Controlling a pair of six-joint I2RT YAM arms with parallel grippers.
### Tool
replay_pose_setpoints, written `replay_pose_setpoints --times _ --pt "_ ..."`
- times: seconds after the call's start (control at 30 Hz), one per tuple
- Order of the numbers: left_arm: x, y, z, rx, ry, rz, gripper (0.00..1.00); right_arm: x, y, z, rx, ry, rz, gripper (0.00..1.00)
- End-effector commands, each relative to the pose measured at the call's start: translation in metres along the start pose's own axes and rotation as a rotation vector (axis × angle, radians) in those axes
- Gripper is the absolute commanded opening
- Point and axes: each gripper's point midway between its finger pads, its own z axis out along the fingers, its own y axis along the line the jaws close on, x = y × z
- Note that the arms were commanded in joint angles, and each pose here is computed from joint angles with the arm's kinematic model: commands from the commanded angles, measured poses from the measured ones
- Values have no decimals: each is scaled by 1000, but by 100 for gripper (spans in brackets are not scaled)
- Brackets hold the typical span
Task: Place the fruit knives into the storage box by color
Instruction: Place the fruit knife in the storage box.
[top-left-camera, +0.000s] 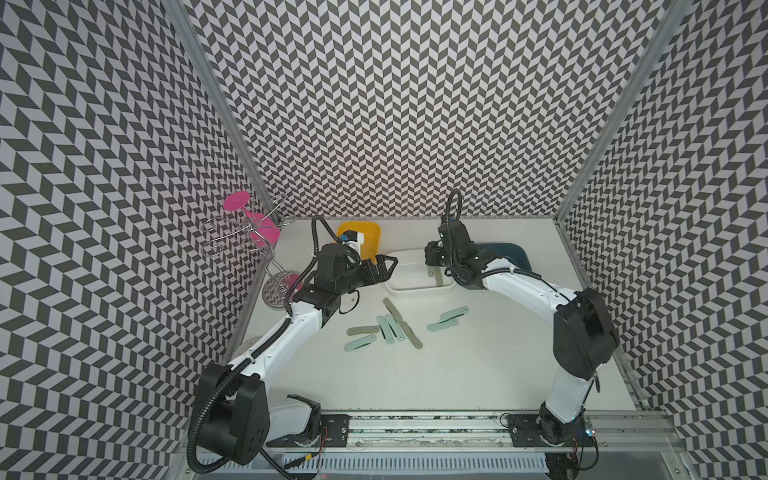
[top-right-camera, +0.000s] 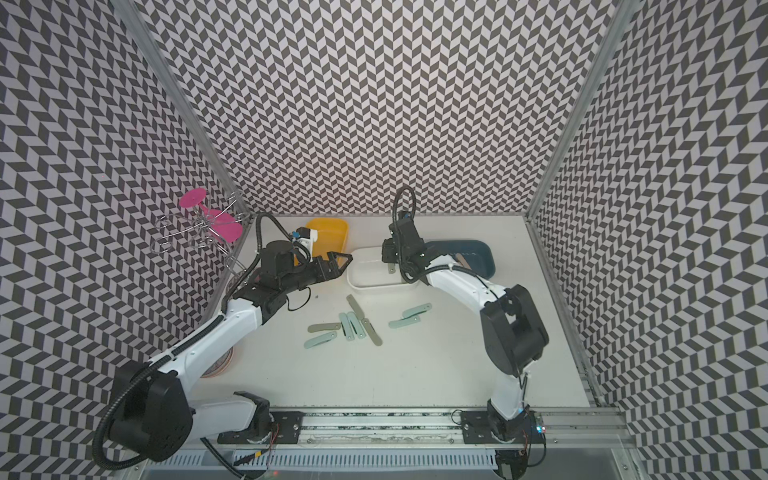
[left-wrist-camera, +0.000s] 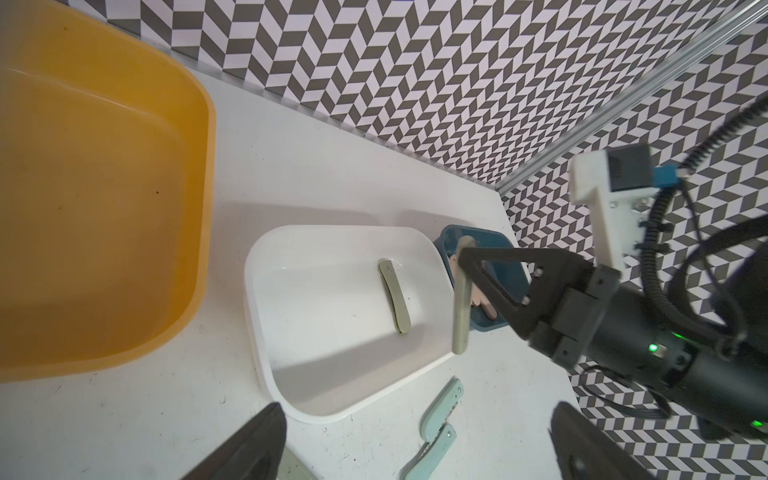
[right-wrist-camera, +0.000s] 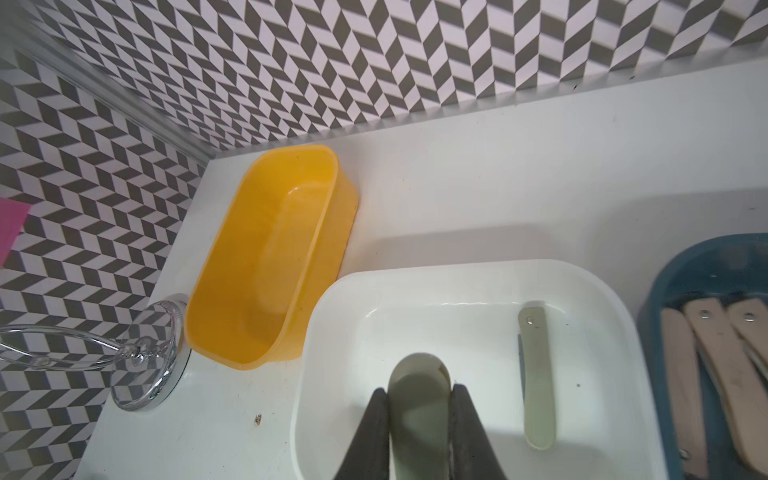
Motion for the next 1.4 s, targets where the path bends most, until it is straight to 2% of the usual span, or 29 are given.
replay_pose_setpoints --times 0.0,0.2,0.43,0.87,1.37 --pt "-10 -2 0 -7 -14 21 100 -9 8 19 -41 -13 -12 20" --pt "-8 1 3 -11 -3 18 100 11 -7 59 0 48 8 20" --pt "-7 2 6 -12 8 23 100 29 -34 84 59 98 27 20" --pt "-5 3 8 -6 15 17 100 46 -57 101 99 143 49 20" --pt "-8 14 1 -71 -38 -20 100 60 -68 110 114 173 69 22"
